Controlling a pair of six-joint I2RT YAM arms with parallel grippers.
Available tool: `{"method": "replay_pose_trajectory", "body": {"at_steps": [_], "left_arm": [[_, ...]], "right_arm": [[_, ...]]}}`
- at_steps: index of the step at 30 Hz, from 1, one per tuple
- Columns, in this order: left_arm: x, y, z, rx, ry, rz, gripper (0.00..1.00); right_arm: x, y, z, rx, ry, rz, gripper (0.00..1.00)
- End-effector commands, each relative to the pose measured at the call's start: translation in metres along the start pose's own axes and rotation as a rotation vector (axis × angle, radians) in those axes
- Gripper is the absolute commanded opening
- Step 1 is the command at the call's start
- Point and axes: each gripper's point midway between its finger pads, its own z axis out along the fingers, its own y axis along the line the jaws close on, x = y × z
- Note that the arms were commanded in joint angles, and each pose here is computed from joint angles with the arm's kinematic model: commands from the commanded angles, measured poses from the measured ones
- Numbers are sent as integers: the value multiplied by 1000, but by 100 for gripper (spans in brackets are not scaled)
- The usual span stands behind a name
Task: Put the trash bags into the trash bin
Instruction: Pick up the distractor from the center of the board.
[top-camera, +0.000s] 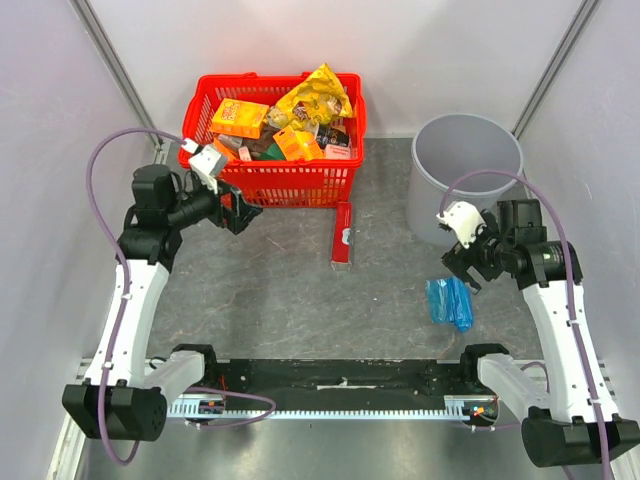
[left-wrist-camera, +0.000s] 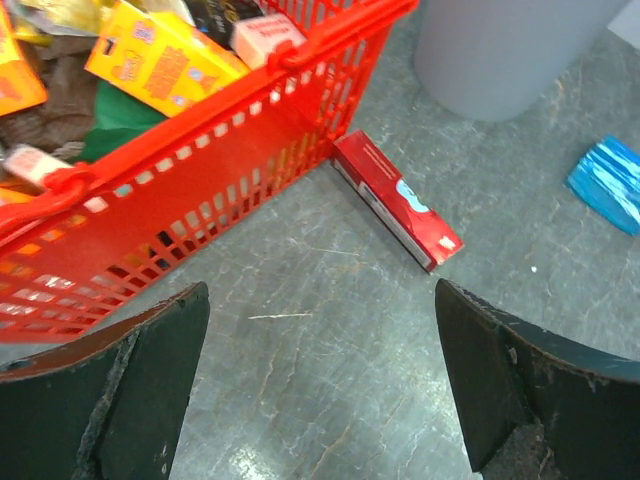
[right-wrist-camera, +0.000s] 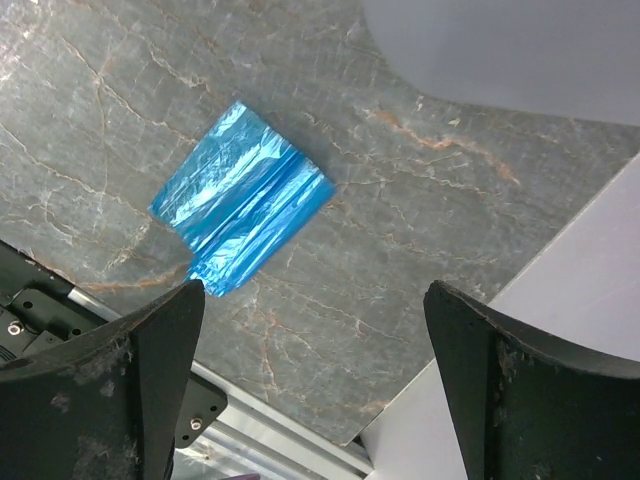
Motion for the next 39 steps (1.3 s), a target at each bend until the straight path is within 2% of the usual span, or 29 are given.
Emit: {"method": "replay_pose_trajectory", "body": {"at_steps": [1, 4, 7, 9, 15, 18, 24, 31, 39], "left_arm": [[19, -23, 13, 99, 65, 74, 100], [32, -45, 26, 120, 111, 152, 100], [41, -61, 47, 114, 164, 171, 100], [46, -72, 65, 102, 190, 151, 100], [66, -90, 106, 10, 260, -60, 99], [82, -94, 123, -66, 293, -84, 97], [108, -118, 156, -118, 346, -107, 97], [143, -105, 193, -258, 433, -141, 100], [169, -122, 230, -200, 519, -201, 100]], "right_arm": [[5, -1, 9, 25, -9, -28, 98], [19, 3, 22, 21, 21, -35, 98], [27, 2, 33, 40, 26, -38, 98], [31, 4, 40, 40, 33, -28, 98], [40, -2, 45, 94, 51, -27, 98], [43, -3, 46, 111, 58, -25, 98], [48, -5, 47, 126, 73, -5, 98], [48, -6, 47, 134, 81, 6, 98], [49, -6, 50, 127, 91, 6, 98]]}}
